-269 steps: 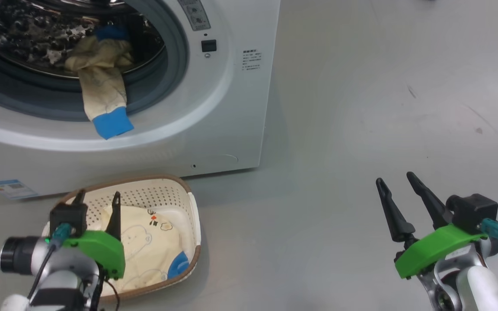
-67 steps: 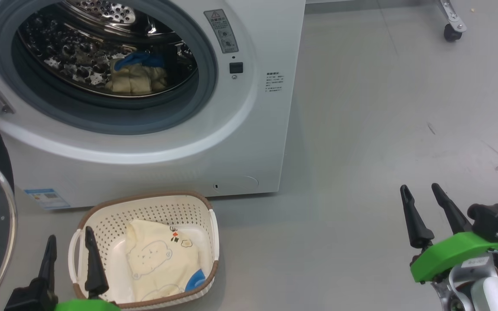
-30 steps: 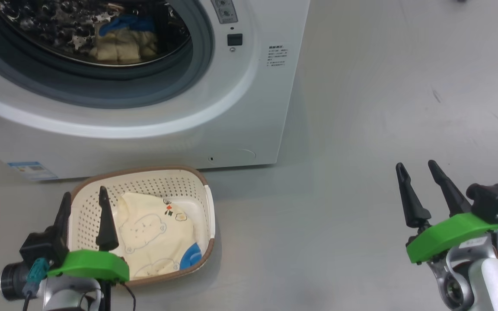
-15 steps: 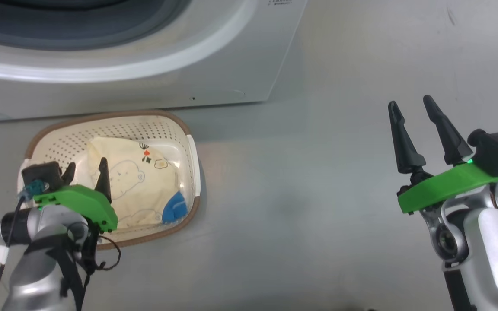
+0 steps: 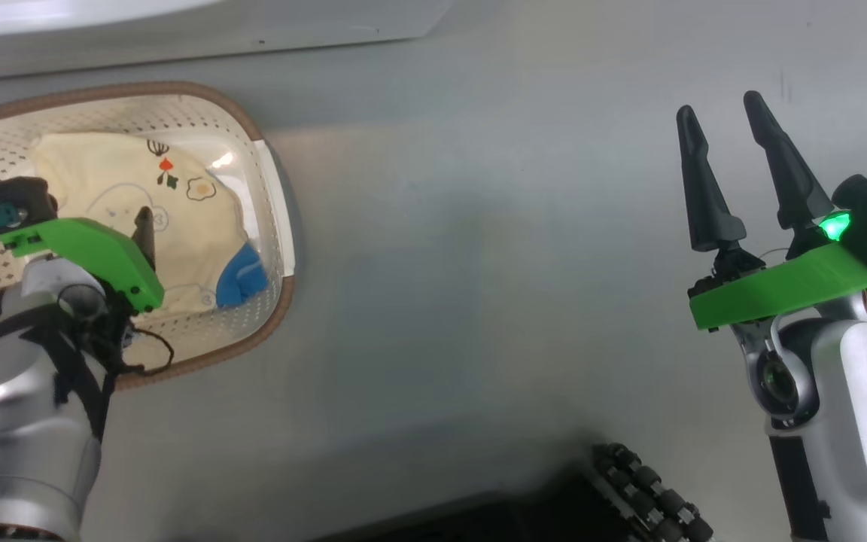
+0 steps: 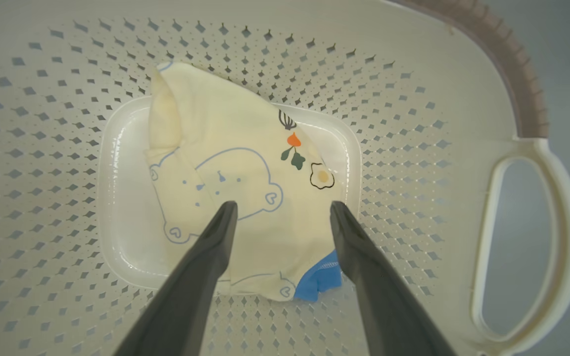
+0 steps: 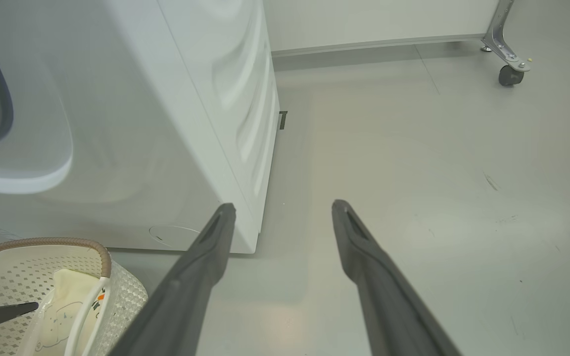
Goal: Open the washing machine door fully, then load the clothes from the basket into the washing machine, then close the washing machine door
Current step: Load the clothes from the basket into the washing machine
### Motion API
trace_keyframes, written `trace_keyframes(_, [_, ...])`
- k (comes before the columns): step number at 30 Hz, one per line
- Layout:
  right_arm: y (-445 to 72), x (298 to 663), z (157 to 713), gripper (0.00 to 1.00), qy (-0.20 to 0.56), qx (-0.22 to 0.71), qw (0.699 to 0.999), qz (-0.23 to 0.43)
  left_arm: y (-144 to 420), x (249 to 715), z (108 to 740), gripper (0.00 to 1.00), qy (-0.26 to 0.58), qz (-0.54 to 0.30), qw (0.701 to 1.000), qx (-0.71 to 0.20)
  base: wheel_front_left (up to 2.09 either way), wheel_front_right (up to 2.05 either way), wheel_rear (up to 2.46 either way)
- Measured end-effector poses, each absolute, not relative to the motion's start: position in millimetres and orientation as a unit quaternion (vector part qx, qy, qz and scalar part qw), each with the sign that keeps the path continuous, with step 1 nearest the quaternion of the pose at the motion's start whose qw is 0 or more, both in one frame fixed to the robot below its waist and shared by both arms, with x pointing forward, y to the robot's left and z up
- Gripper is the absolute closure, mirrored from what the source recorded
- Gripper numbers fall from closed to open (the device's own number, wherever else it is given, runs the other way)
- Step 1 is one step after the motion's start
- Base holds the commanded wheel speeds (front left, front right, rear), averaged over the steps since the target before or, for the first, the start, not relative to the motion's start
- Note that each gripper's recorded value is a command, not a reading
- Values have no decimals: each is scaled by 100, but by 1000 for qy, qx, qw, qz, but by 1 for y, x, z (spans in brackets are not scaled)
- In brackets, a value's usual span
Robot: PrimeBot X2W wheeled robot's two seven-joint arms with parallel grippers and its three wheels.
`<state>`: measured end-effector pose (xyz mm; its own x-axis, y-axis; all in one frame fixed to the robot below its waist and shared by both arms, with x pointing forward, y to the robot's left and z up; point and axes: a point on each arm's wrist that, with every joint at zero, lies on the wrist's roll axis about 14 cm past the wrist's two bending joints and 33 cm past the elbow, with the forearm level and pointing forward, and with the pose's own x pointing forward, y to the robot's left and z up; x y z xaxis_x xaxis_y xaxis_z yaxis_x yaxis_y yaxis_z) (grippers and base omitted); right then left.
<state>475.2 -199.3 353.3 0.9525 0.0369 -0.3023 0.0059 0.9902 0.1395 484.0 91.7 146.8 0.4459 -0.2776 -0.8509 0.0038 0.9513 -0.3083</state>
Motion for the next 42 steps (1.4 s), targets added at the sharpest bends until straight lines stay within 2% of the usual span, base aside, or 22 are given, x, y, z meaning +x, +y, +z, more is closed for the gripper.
trace_keyframes(15, [-203, 467, 285, 0, 220, 62, 974, 0, 76, 472, 65, 0, 591, -101, 788, -142, 0, 0, 0])
trace_keyframes(21, [-203, 464, 272, 0, 234, 62, 970, -1, 74, 483, 54, 0, 575, -105, 800, -137, 0, 0, 0])
trace_keyframes(26, [-208, 464, 278, 0, 225, 58, 973, -7, 75, 474, 49, 0, 588, -103, 792, -126, 0, 0, 0])
trace_keyframes(27, [-209, 461, 279, 0, 227, 57, 972, -10, 76, 471, 48, 6, 594, -100, 789, -124, 0, 0, 0])
trace_keyframes(28, [-211, 459, 279, 0, 229, 56, 972, -13, 76, 469, 47, 55, 597, -97, 787, -120, 0, 0, 0])
trace_keyframes(29, [-212, 456, 280, 0, 231, 56, 971, -15, 75, 467, 46, 89, 603, -97, 784, -114, 0, 0, 0])
trace_keyframes(30, [-213, 453, 281, 0, 232, 55, 971, -18, 74, 465, 46, 100, 607, -97, 781, -111, 0, 0, 0])
trace_keyframes(37, [-220, 449, 286, 0, 232, 54, 971, -30, 78, 463, 44, 100, 605, -83, 786, -92, 0, 0, 0])
trace_keyframes(42, [-218, 452, 285, 0, 230, 57, 971, -27, 88, 470, 47, 100, 583, -69, 805, -88, 0, 0, 0])
